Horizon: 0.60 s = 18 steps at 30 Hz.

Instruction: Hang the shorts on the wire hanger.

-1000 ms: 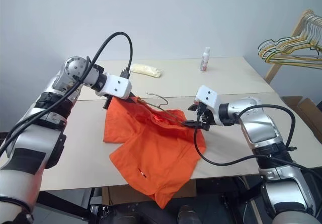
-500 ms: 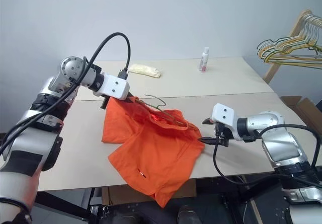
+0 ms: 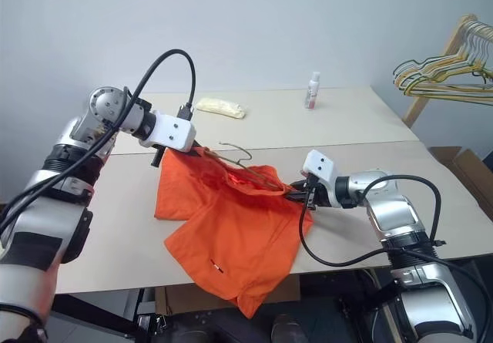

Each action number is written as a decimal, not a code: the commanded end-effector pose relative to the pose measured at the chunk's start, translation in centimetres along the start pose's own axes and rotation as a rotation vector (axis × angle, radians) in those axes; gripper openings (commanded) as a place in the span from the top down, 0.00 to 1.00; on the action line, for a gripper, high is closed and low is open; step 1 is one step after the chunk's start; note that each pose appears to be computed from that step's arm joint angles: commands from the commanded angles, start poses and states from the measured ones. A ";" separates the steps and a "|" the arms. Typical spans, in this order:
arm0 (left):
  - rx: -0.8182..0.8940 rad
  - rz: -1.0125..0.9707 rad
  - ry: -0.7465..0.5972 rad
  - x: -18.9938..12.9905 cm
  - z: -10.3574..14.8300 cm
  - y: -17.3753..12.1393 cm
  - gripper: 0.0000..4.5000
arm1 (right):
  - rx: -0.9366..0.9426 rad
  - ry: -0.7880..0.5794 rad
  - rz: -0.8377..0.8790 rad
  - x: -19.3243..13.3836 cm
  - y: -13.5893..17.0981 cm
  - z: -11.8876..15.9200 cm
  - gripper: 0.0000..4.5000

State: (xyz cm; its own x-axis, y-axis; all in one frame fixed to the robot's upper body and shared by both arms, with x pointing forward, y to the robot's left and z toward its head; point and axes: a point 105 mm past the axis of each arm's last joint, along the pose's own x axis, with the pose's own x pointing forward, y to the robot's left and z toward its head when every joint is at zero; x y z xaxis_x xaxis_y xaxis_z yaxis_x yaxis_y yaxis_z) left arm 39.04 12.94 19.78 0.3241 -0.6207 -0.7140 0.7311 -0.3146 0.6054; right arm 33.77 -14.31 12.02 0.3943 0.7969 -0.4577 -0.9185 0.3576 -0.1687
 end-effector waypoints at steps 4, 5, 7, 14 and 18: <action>0.005 0.050 -0.029 -0.4 0.5 0.7 1.00 | -0.113 -0.126 0.009 -0.6 0.2 5.6 1.00; 0.001 0.051 -0.046 -0.2 0.8 0.7 1.00 | -0.128 -0.131 0.006 -0.5 0.3 6.1 1.00; -0.006 0.056 -0.085 0.0 1.4 0.8 1.00 | -0.147 -0.140 0.001 -0.2 0.3 7.0 1.00; -0.022 0.084 -0.120 -0.2 1.8 1.3 1.00 | -0.277 -0.031 -0.095 0.4 -0.7 5.7 1.00; -0.037 0.090 -0.107 -0.4 1.3 1.1 1.00 | -0.304 -0.043 -0.115 0.1 -0.9 5.7 0.83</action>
State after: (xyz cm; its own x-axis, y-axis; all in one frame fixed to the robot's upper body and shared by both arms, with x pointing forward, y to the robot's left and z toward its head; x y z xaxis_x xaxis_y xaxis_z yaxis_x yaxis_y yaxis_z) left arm 38.80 12.01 19.26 0.2891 -0.6857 -0.6680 0.7611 -0.2586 0.5948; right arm 34.68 -11.50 15.84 0.4674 0.7768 -0.4221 -0.8582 0.2841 -0.4275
